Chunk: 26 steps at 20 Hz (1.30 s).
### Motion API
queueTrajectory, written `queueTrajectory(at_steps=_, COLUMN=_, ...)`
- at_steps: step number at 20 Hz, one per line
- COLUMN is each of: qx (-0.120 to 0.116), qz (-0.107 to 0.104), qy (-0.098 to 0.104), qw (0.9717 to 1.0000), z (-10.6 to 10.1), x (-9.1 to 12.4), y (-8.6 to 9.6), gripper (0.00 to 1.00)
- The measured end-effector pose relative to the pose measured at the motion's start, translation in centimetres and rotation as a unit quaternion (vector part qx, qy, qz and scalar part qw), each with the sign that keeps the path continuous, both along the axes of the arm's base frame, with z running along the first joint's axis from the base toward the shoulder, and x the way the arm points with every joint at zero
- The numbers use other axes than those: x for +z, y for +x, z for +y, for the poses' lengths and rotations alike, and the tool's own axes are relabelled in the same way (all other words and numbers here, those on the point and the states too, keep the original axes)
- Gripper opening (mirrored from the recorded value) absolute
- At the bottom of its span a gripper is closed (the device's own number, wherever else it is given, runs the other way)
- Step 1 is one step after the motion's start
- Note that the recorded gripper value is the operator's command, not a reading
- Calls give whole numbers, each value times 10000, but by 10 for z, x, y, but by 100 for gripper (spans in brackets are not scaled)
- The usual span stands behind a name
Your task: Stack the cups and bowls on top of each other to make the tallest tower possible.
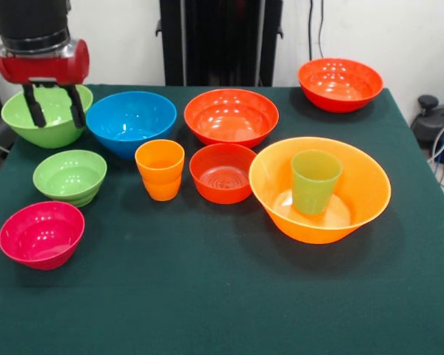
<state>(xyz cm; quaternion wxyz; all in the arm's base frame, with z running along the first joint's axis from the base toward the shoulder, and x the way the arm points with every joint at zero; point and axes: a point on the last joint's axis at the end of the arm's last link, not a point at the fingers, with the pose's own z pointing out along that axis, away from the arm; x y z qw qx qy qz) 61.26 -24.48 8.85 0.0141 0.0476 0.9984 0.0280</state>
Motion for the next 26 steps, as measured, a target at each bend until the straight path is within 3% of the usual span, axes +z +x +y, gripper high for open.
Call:
queueTrajectory(at_steps=10, qx=246, qz=166, qy=144, qw=9995, z=17, x=-108, y=-76, gripper=100)
queueTrajectory(at_steps=15, qx=394, qz=168, qy=136, qw=9990, z=26, x=-147, y=-102, gripper=100)
queueTrajectory(at_steps=18, qx=445, qz=94, qy=10, qw=9990, z=24, x=-146, y=-100, gripper=100)
queueTrajectory(at_steps=26, qx=525, qz=154, qy=-136, qw=9984, z=25, x=-148, y=-97, gripper=100)
